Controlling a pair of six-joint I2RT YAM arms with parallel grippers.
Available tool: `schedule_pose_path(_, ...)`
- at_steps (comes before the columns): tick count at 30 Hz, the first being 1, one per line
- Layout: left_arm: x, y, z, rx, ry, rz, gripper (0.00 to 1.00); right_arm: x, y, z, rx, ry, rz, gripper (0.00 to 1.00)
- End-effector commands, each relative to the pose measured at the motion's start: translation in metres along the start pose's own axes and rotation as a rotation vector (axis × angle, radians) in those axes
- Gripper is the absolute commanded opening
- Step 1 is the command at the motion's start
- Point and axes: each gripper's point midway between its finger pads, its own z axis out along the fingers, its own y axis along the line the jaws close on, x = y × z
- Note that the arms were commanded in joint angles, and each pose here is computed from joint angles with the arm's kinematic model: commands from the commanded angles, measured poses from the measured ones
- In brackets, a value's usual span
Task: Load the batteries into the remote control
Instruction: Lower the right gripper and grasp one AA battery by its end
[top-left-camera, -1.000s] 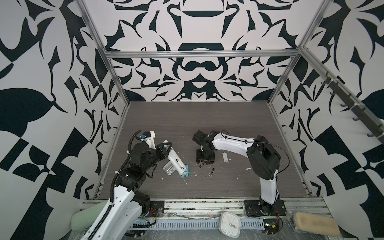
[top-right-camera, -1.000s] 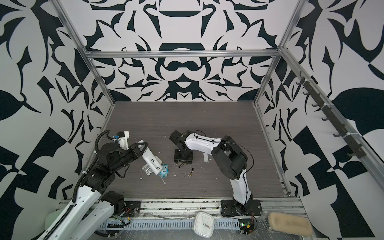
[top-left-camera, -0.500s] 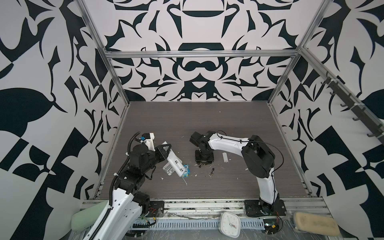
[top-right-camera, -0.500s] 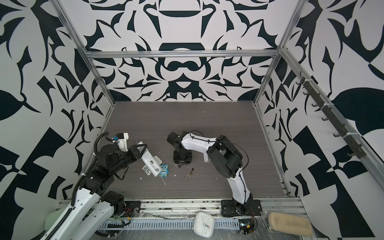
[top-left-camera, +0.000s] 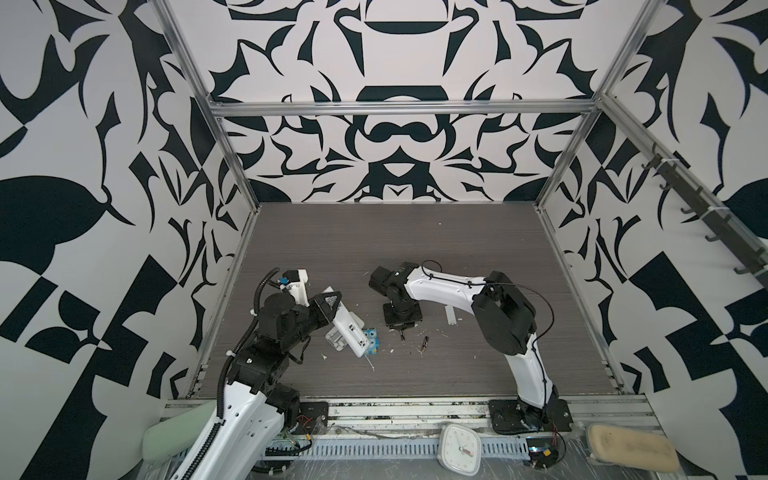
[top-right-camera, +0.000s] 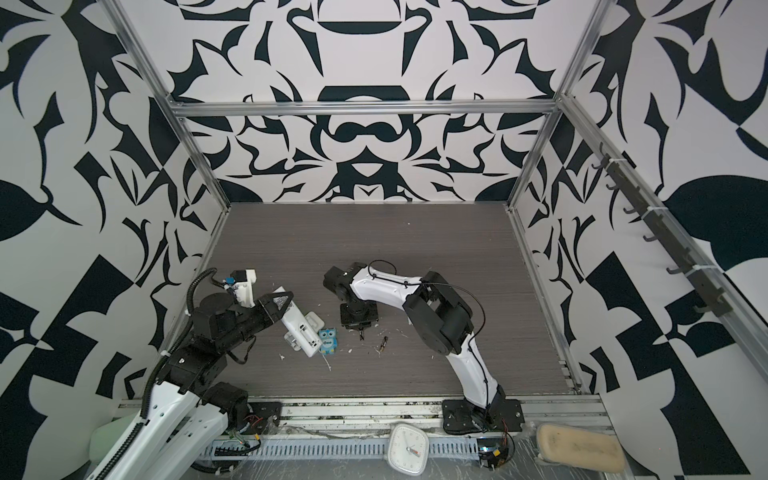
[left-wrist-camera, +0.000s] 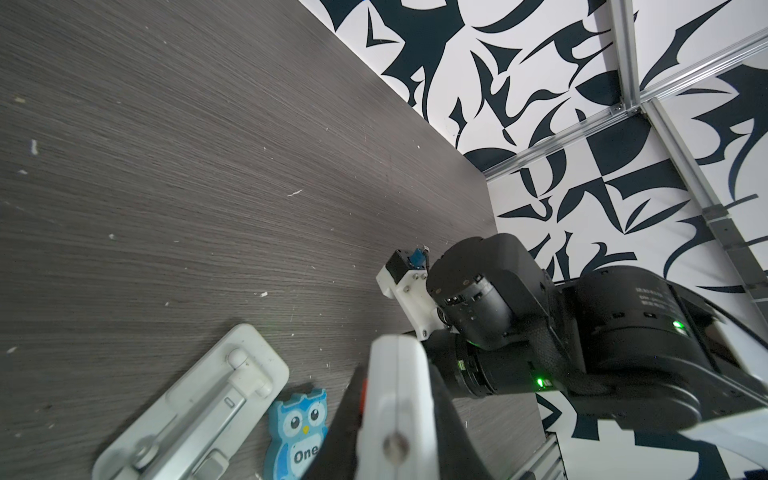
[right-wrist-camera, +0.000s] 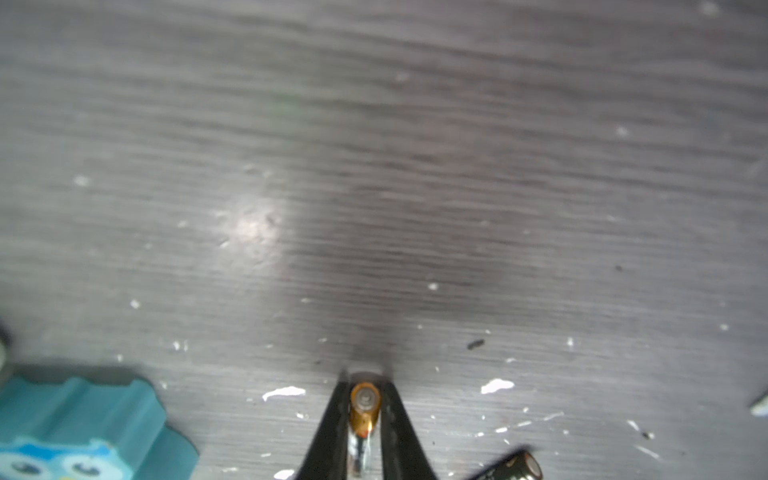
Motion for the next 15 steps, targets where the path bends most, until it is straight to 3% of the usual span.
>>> schedule_pose_path(1,0.001,-0.009,0.003,0.060,0.009,-0.004,0.00,0.004,-0.012,0.001,0.062,0.008,-0.056,0.12)
schedule_pose_path(8,0.000,-0.027,0.014,0.134,0.062,-0.029,0.00,-0.008,-0.019,0.006,0.078,-0.011,-0.139,0.01)
schedule_pose_path(15,-0.002,-0.035,0.016,0.151,0.088,-0.067,0.00,-0.028,-0.042,-0.006,0.062,-0.056,-0.164,0.00)
